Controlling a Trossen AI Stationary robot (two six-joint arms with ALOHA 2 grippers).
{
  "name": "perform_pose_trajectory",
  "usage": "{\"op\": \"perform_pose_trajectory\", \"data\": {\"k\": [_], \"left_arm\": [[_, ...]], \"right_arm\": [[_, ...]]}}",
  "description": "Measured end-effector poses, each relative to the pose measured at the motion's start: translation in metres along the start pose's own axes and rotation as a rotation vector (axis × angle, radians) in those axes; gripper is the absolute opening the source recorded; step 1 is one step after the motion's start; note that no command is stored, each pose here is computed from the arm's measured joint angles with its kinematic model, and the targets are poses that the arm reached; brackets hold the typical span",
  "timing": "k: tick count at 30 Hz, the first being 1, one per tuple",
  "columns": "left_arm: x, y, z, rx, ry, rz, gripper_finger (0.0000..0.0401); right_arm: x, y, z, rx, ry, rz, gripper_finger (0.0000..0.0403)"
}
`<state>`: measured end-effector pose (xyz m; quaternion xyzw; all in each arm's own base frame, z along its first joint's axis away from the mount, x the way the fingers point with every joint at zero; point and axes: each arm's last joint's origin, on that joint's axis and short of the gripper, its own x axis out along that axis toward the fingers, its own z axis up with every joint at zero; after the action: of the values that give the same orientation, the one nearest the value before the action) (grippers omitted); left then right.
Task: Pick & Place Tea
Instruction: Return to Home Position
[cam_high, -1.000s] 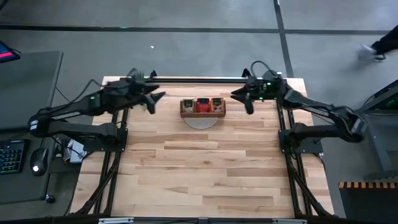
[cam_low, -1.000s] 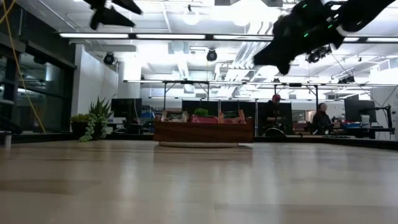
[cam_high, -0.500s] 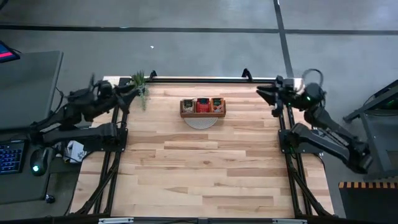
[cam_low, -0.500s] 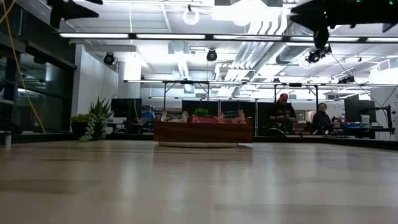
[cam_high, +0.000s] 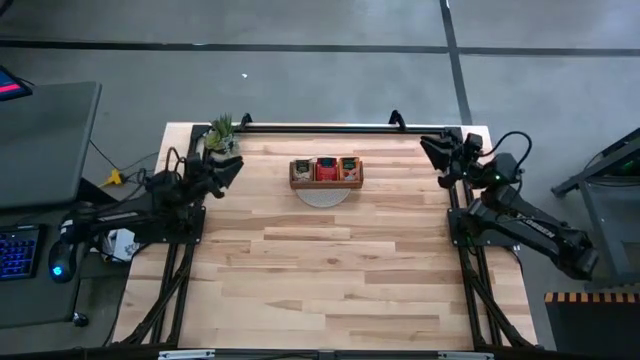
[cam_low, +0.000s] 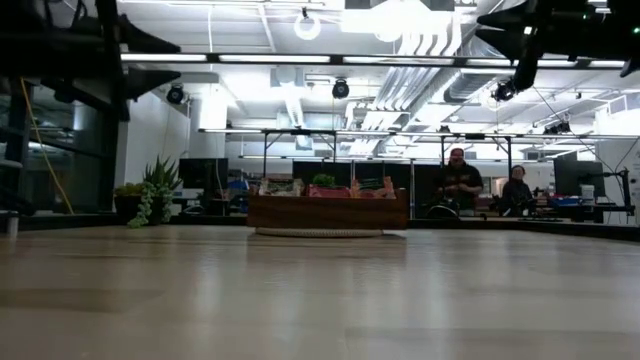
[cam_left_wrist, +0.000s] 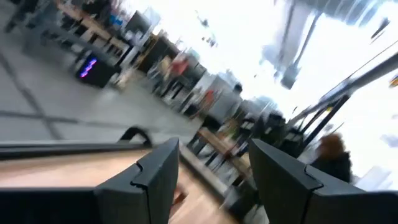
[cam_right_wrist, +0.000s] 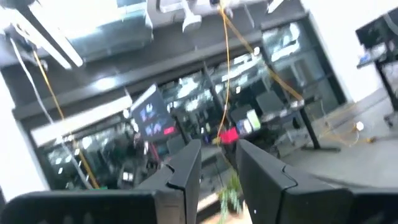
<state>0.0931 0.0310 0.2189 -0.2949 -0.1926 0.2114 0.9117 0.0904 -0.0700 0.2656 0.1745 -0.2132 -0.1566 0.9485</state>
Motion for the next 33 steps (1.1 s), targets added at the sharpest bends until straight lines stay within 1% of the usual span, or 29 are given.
{"op": "perform_pose_trajectory", "data": {"k": [3,5,6,9,12,14,17,20,22,25,29,33], "left_arm": [[-0.002,0.009,-0.012,-0.058,-0.064,-0.046,0.0193],[-0.002,0.01,-0.013,-0.091,-0.077,-0.052,0.0193],[-0.002,0.013,-0.016,-0.083,-0.043,-0.027,0.0193],[-0.002,0.014,-0.019,-0.075,-0.018,-0.017,0.0193],[-0.002,0.013,-0.018,-0.079,-0.034,-0.016,0.0193],[-0.002,0.014,-0.018,-0.074,-0.034,-0.005,0.0193],[-0.002,0.015,-0.018,-0.067,-0.034,0.002,0.0193],[-0.002,0.015,-0.019,-0.065,-0.029,0.007,0.0193],[-0.002,0.015,-0.019,-0.063,-0.027,0.005,0.0193],[-0.002,0.015,-0.019,-0.062,-0.021,-0.002,0.0193],[-0.002,0.015,-0.02,-0.039,-0.014,0.003,0.0193],[-0.002,0.015,-0.02,-0.014,-0.009,-0.004,0.0193]], "right_arm": [[-0.001,0.0,-0.002,-0.01,-0.062,-0.015,0.0098],[-0.002,0.0,-0.003,0.023,-0.121,-0.038,0.0098],[-0.003,-0.001,-0.005,0.048,-0.15,-0.054,0.0098],[-0.008,-0.004,-0.016,0.075,-0.203,-0.052,0.0098],[-0.015,-0.005,-0.028,0.101,-0.256,-0.044,0.0098],[-0.021,-0.008,-0.039,0.12,-0.278,-0.059,0.0098],[-0.019,-0.006,-0.042,0.102,-0.263,-0.084,0.0098],[-0.018,-0.003,-0.041,0.076,-0.272,-0.078,0.0098],[-0.019,-0.003,-0.044,0.083,-0.267,-0.06,0.0098],[-0.018,-0.001,-0.051,0.1,-0.2,-0.048,0.0098],[-0.018,0.005,-0.053,0.049,-0.185,-0.027,0.0098],[-0.018,0.013,-0.055,0.043,-0.181,0.029,0.0098]]}}
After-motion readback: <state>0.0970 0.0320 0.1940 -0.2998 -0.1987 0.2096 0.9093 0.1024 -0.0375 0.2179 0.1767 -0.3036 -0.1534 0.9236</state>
